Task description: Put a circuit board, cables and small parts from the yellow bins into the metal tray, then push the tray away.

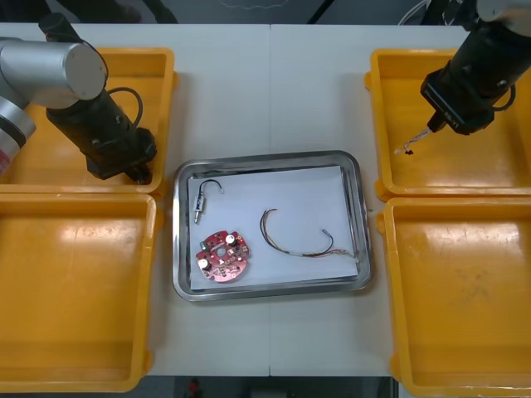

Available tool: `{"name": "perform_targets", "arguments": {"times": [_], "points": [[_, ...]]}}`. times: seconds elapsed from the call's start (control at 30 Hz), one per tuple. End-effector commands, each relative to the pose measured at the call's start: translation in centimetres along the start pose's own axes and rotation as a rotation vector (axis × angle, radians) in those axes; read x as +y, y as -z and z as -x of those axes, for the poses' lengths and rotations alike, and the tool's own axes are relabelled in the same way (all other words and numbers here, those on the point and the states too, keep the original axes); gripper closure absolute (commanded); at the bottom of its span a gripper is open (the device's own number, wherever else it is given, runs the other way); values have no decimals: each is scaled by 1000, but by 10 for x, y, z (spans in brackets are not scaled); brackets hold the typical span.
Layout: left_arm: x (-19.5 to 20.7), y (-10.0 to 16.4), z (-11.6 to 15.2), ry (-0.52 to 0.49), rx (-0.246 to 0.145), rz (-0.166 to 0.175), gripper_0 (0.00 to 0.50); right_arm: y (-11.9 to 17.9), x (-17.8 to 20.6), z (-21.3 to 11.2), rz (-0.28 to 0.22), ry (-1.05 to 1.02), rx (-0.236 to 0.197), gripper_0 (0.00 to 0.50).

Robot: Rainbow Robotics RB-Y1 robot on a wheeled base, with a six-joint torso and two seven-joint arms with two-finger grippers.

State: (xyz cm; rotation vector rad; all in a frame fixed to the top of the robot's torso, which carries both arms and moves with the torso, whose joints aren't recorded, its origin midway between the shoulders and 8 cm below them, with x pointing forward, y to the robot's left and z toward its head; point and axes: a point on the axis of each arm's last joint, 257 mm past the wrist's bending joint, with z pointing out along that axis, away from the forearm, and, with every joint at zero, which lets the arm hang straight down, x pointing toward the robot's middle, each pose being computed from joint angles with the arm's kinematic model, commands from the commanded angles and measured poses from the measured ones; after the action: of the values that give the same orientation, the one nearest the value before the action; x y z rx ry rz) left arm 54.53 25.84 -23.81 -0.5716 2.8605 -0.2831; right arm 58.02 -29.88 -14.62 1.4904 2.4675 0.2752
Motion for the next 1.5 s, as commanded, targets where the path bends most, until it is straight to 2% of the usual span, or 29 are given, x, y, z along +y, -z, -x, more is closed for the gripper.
{"name": "perform_targets", "arguments": {"times": [0.03, 0.23, 0.4, 0.5, 0.7, 0.87, 1.0, 1.2, 1.37, 1.5], "points": [[-25, 42, 24, -18, -51, -83, 500, 52, 0, 23, 51, 14, -40, 500], [-12, 80, 34, -19, -71, -77, 500, 77, -14, 18, 62, 79, -55, 500], [-9, 115, 39, -39, -108, -78, 500, 99, -3, 14, 158, 166, -121, 500], [-13, 134, 38, -68, -136, -79, 500, 107, 0, 9, 195, 218, -151, 500], [-27, 159, 26, -145, -172, -63, 500, 120, 1, -9, 264, 317, -160, 500], [-53, 167, 7, -203, -193, -68, 500, 133, 3, -29, 321, 411, -158, 500], [-79, 164, -14, -240, -217, -62, 500, 144, 3, -54, 373, 515, -153, 500], [-108, 165, -35, -272, -236, -94, 500, 156, 0, -88, 428, 650, -139, 500], [-111, 166, -36, -279, -239, -98, 500, 153, -2, -114, 412, 777, -147, 500], [-110, 165, -35, -280, -241, -95, 498, 146, -4, -135, 384, 968, -191, 500]]}}
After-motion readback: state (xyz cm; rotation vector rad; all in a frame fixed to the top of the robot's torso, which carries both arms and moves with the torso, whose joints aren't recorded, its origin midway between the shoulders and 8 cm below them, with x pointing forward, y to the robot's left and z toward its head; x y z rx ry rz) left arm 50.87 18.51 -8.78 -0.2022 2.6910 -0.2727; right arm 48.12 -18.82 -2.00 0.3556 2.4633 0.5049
